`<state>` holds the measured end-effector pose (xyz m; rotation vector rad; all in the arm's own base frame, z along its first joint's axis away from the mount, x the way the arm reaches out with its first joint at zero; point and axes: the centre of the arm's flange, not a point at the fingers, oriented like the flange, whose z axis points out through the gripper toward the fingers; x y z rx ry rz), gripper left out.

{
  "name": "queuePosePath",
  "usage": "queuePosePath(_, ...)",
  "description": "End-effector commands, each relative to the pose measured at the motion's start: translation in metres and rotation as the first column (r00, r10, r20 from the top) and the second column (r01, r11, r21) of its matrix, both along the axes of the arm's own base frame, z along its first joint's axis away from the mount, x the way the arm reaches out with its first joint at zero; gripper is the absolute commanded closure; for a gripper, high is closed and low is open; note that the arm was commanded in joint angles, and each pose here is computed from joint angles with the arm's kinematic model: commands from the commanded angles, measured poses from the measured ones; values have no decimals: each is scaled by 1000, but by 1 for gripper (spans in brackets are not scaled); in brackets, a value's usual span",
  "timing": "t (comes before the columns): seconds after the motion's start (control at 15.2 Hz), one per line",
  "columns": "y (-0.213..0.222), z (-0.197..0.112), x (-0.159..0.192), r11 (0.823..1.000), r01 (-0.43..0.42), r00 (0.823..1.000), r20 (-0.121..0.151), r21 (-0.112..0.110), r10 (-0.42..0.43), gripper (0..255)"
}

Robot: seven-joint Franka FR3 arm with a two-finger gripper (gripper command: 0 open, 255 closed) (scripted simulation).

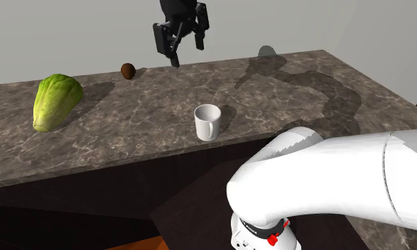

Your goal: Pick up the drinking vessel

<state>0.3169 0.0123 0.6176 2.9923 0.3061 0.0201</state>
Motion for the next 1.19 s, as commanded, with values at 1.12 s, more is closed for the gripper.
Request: queuePosePath(1.12,-110,-191,-23,972,-107,993,63,209,96,0)
